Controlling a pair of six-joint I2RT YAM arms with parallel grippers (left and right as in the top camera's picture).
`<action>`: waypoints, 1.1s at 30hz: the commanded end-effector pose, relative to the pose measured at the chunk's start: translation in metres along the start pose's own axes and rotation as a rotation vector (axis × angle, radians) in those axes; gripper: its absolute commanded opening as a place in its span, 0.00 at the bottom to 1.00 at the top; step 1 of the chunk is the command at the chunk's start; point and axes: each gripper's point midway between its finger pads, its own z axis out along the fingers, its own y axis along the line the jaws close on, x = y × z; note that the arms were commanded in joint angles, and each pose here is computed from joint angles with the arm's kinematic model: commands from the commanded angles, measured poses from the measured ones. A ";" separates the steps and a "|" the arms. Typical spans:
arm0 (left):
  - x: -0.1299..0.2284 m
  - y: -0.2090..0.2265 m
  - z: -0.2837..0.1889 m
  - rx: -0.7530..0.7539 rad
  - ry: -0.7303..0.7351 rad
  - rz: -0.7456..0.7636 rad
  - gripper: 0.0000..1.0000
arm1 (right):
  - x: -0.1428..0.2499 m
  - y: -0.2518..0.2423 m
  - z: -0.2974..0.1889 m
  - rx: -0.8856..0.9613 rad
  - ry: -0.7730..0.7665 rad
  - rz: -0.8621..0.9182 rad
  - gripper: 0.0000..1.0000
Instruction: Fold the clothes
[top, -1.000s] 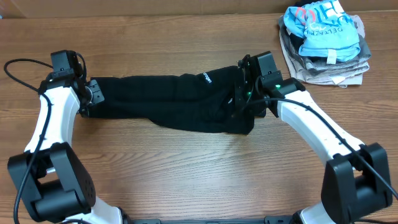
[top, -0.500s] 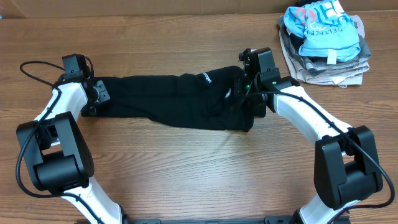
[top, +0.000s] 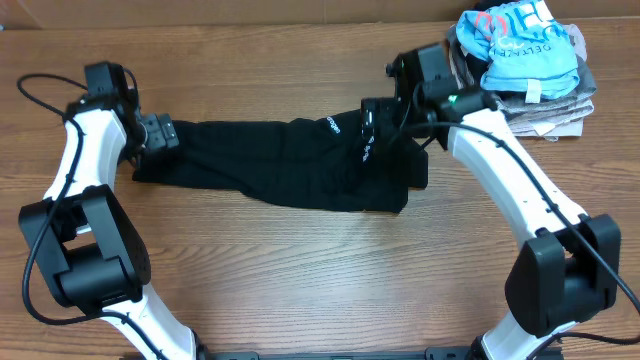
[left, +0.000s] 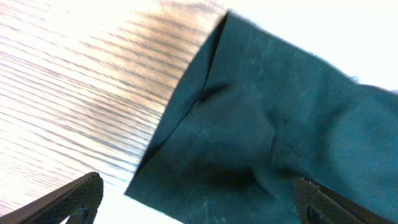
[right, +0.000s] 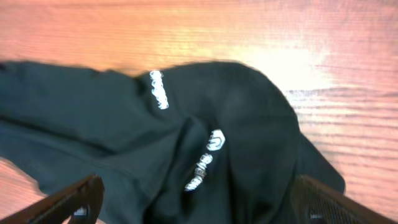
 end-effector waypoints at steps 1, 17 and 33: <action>-0.021 -0.001 -0.021 0.005 -0.050 0.034 1.00 | -0.026 0.027 -0.045 -0.093 -0.071 0.042 1.00; -0.035 -0.046 -0.048 0.262 -0.103 0.302 1.00 | -0.004 0.043 -0.050 -0.187 0.040 0.101 1.00; -0.027 -0.036 0.011 0.265 -0.026 0.356 1.00 | 0.005 0.035 -0.049 -0.150 0.069 0.067 1.00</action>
